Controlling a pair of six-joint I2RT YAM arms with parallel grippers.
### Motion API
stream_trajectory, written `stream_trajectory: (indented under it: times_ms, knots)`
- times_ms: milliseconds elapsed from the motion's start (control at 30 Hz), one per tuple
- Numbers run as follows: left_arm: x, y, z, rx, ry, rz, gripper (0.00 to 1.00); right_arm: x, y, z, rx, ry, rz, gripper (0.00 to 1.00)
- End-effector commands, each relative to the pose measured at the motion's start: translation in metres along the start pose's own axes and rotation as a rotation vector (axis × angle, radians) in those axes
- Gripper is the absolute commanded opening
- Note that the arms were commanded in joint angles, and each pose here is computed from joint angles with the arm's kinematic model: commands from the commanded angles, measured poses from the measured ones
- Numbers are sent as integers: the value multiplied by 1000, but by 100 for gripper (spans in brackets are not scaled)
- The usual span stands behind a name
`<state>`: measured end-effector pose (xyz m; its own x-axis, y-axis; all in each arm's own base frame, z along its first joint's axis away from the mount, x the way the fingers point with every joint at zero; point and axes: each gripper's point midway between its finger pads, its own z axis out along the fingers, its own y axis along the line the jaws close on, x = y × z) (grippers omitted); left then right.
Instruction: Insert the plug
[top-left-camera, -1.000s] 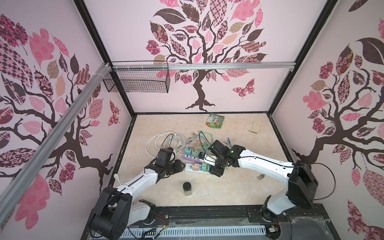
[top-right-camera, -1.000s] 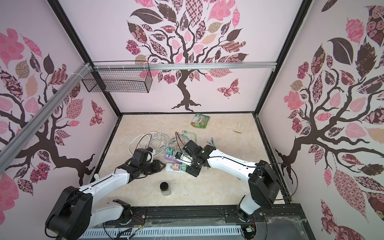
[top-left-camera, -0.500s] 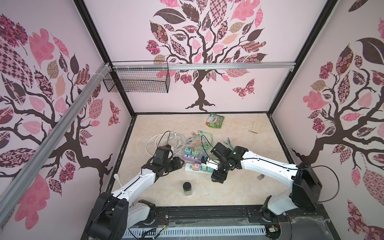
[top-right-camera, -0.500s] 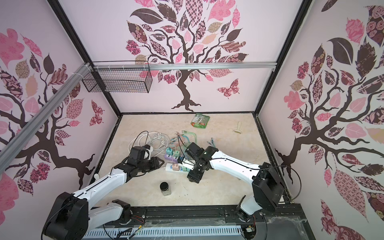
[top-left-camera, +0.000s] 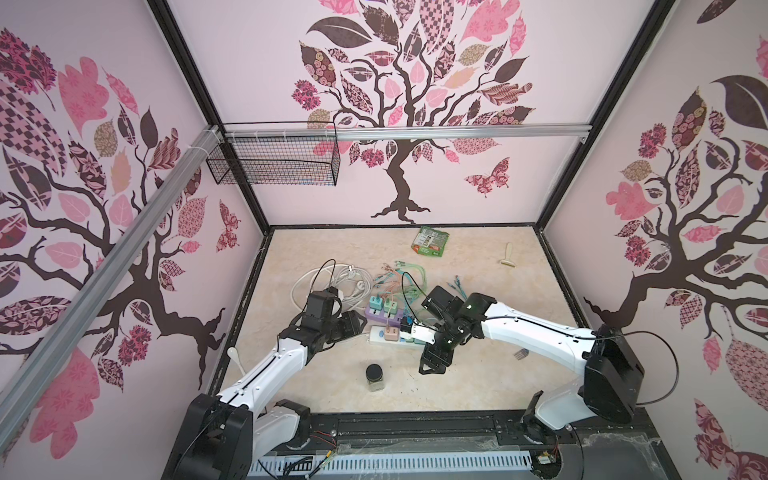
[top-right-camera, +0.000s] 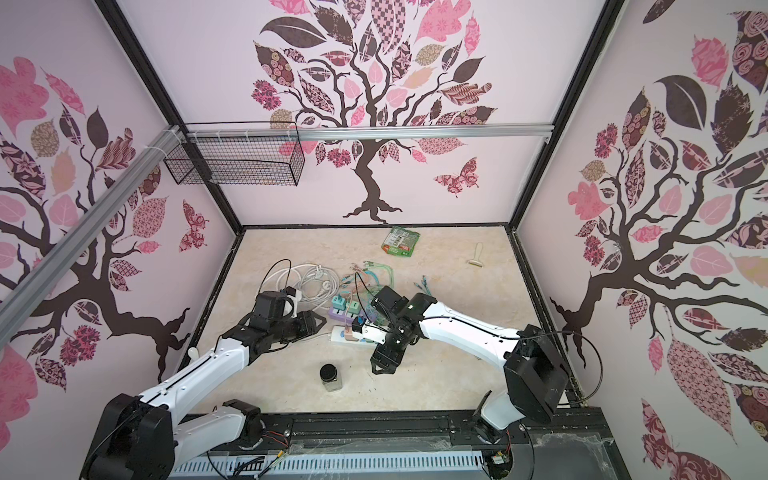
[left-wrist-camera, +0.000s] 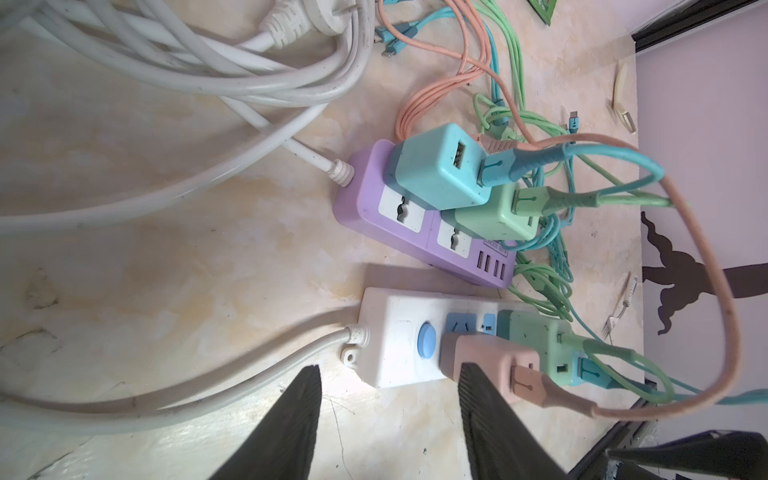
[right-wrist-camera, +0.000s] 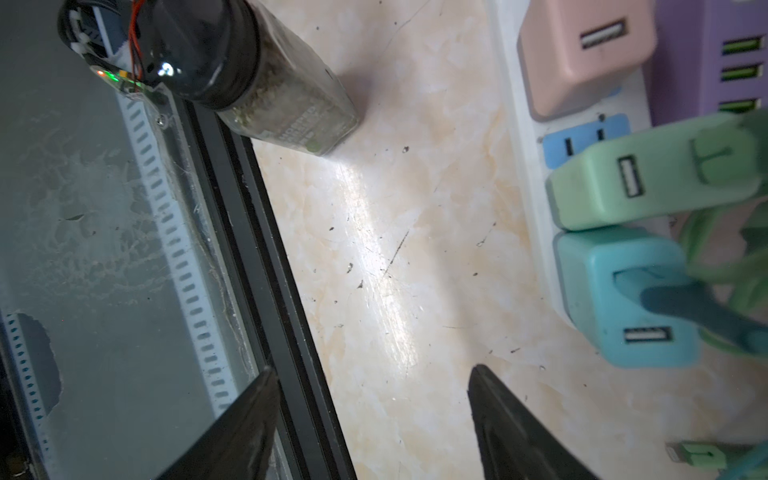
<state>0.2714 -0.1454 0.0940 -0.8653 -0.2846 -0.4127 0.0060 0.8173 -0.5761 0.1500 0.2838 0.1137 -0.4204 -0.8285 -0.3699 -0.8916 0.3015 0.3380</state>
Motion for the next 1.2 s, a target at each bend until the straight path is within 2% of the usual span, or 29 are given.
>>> stream_trajectory:
  times_ms: [0, 133, 233, 333, 433, 567, 667, 833, 967, 1100, 1167]
  knots:
    - [-19, -13, -12, 24, -54, 28, 57, -17, 27, -20, -110, -95, -31, 75]
    - [-25, -10, -18, 16, -75, 26, 57, -32, 43, -40, -145, -206, -91, 76]
    - [-35, -2, -25, 4, -107, 1, 58, -46, 46, -61, -94, -314, -146, 77]
    - [-49, 19, -33, -72, -171, -20, 58, -61, 33, -83, 57, -449, -178, 79]
    - [-65, 44, -43, -172, -256, -42, 59, -70, 5, -108, 269, -586, -149, 86]
    - [-87, 52, -53, -211, -370, -26, 59, -68, -34, -149, 457, -731, -35, 91]
    - [-107, 55, -67, -273, -475, 47, 60, -56, -72, -182, 639, -844, 93, 99]
    - [-135, 68, -89, -378, -663, 128, 66, -23, -113, -220, 930, -964, 235, 100]
    - [-145, 99, -92, -464, -716, 95, 67, 15, -150, -236, 1089, -1021, 372, 99]
    - [-155, 120, -88, -495, -757, 68, 68, 51, -182, -255, 1232, -1104, 525, 99]
    - [-159, 114, -84, -479, -742, 136, 69, 67, -197, -257, 1305, -1096, 586, 100]
